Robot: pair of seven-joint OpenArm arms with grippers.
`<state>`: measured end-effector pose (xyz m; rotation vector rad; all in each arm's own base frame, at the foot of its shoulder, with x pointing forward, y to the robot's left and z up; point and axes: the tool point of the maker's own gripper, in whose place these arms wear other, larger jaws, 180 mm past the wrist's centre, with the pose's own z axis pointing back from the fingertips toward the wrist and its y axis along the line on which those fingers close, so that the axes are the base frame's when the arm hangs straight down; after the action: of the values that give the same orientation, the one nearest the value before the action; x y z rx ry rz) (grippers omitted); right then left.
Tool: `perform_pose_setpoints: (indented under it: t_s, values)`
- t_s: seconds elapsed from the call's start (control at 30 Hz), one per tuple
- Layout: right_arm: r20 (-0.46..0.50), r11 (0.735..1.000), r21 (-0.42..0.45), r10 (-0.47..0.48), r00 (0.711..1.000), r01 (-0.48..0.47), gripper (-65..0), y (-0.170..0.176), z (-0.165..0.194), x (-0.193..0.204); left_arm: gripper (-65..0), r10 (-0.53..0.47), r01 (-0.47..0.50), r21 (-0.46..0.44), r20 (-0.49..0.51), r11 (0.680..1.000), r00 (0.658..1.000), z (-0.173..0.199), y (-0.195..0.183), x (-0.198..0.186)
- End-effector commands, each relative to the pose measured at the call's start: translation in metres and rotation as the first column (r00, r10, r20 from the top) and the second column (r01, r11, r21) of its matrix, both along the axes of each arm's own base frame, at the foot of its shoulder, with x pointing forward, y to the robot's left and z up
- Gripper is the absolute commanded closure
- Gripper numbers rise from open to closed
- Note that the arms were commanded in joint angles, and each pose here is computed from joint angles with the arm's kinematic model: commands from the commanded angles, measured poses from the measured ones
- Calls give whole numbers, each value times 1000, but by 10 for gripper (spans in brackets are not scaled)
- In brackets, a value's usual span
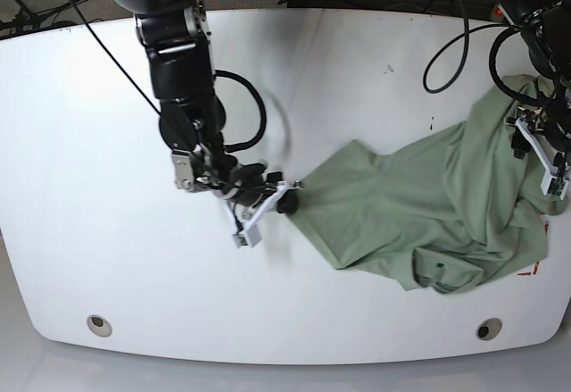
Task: Fold the T-shirt properly
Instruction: 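Grasp the shirt edge with the right gripper and spread it out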
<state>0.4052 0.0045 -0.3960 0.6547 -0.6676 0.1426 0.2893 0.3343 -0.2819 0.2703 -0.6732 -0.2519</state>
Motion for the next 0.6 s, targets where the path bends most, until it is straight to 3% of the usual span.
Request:
perform_pose_setpoints:
  t_s: [0.0,0.13,0.37,0.57]
  values:
    - [69,1000,-4,-5,998,6,0,-15,26,13,-426,-20,20,18,31,1000,999,10,-1,7]
    - [54,996,-75,-38,998,42,0,-62,12,-6,-426,-66,66,16,14,998,998,5,-15,12]
    - [38,985,-73,-154,987,156,0,-144,7,-47,-426,-175,175,14,-24,984,984,-6,-48,20]
    - [27,956,-102,-273,962,275,0,-209,7,-82,-426,-242,241,-18,-42,970,969,-18,-78,23]
